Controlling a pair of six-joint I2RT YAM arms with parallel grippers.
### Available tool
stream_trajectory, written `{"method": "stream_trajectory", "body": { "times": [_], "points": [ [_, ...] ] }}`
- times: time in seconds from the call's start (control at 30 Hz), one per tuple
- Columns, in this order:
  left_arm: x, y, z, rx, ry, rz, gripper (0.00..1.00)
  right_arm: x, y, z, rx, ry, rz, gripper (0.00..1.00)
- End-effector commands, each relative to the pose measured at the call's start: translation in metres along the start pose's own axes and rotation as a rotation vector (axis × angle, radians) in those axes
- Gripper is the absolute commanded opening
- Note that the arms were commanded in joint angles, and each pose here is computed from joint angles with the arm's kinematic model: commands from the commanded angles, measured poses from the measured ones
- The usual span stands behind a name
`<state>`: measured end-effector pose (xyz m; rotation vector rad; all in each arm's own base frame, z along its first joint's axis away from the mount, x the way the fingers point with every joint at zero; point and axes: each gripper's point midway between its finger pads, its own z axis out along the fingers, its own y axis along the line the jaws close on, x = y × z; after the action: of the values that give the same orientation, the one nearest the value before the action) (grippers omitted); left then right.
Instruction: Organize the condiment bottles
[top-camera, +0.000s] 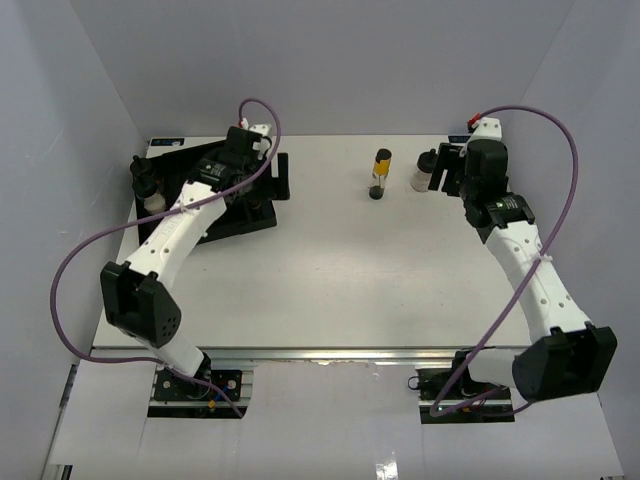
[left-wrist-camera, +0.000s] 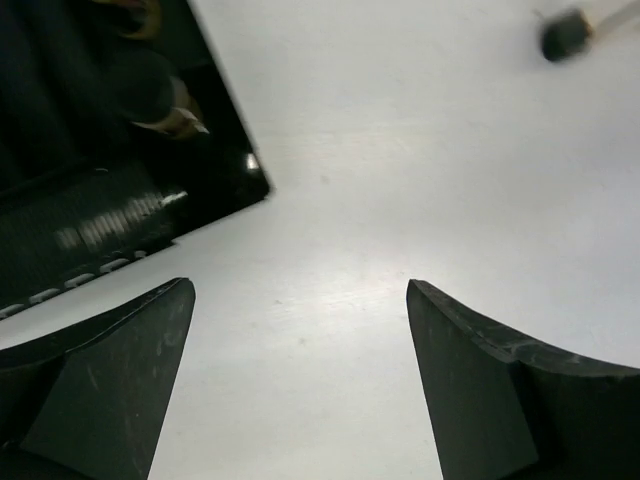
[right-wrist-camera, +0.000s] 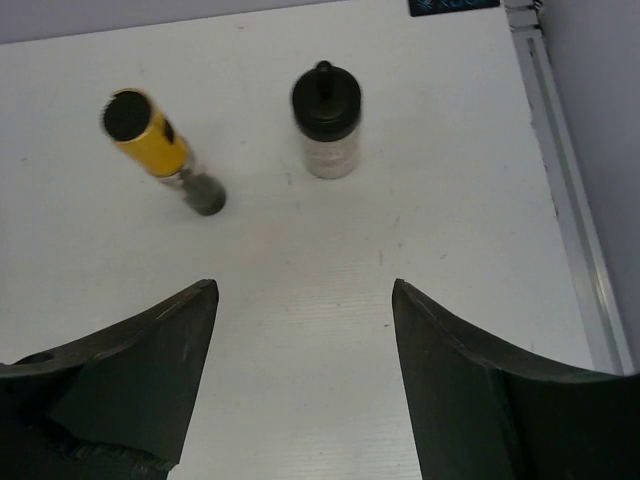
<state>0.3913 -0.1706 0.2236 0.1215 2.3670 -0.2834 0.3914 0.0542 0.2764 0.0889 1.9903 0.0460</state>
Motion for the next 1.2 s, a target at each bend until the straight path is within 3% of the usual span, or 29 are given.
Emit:
{"method": "stream_trajectory", "body": {
  "times": [0.0, 0.23, 0.33, 0.63, 0.93, 1.17],
  "points": [
    [0.041, -0.056, -0.009, 0.212, 0.029, 0.034, 0.98, -0.005, -0.007, 0.033, -0.032, 0.024, 0.060, 0.79],
    [0.069, -0.063, -0.018, 0.280, 0.022, -0.033, 0.98, 0.012, -0.012, 0.104, -0.022, 0.071, 0.017, 0.83],
    [0.062, -0.068, -0.027, 0.321, -0.038, -0.055, 0.98, 0.032, -0.017, 0.136, -0.016, 0.124, 0.013, 0.87],
    [0.078, -0.072, -0.010, 0.356, -0.013, -0.069, 0.98, 0.014, -0.019, 0.192, -0.036, 0.040, -0.040, 0.95],
    [0.076, -0.082, -0.010, 0.416, -0.053, -0.107, 0.98, 0.026, -0.015, 0.250, -0.063, 0.080, -0.093, 0.95],
    [0.073, -0.077, -0.009, 0.389, -0.064, -0.095, 0.98, 0.020, -0.009, 0.265, -0.097, 0.082, -0.073, 0.90]
  ]
}}
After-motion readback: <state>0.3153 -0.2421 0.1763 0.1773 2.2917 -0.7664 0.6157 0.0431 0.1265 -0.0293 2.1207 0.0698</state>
